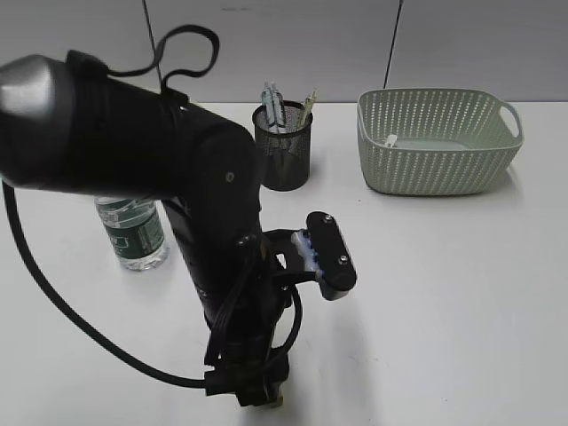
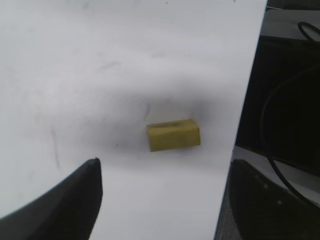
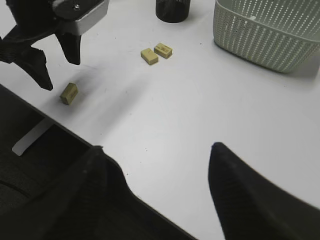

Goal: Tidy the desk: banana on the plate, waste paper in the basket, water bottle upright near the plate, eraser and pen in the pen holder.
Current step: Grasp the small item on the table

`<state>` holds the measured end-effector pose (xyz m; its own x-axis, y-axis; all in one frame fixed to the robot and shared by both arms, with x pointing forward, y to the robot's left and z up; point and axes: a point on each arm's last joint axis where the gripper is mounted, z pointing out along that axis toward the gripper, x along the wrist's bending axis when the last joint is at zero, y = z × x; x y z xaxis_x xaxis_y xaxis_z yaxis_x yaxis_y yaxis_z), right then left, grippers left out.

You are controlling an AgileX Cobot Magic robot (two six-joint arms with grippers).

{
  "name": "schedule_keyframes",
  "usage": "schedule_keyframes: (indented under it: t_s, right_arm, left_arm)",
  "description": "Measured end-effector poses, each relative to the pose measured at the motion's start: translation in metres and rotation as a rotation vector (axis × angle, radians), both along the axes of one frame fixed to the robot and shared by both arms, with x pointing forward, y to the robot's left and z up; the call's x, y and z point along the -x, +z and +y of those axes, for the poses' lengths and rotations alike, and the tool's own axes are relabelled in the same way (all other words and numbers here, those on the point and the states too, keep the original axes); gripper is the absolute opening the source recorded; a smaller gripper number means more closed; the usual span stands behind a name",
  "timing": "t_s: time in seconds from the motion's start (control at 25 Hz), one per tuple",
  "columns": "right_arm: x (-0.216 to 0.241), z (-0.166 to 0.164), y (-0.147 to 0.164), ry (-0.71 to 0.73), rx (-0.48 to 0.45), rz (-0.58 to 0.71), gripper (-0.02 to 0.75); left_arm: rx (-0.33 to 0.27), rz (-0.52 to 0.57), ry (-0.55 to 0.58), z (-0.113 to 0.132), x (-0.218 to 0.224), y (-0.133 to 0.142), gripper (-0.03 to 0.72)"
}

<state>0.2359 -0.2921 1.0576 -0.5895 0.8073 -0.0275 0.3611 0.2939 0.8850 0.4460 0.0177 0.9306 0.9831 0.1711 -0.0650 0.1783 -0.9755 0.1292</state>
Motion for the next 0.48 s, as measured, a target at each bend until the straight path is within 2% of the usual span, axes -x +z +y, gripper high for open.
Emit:
schedule_keyframes:
  t_s: [0.2, 0.48]
  right_arm:
    - [0.0, 0.0, 0.0, 0.0, 0.0, 0.0, 0.507]
    - [0.0, 0.0, 0.0, -0.002, 0.002, -0.001, 0.507]
  left_arm:
    - [-0.017, 0.022, 0.004, -0.003, -0.001, -0.017, 0.592]
    - [0.027, 0.028, 0.042, -0.009, -0.002, -0.022, 0.592]
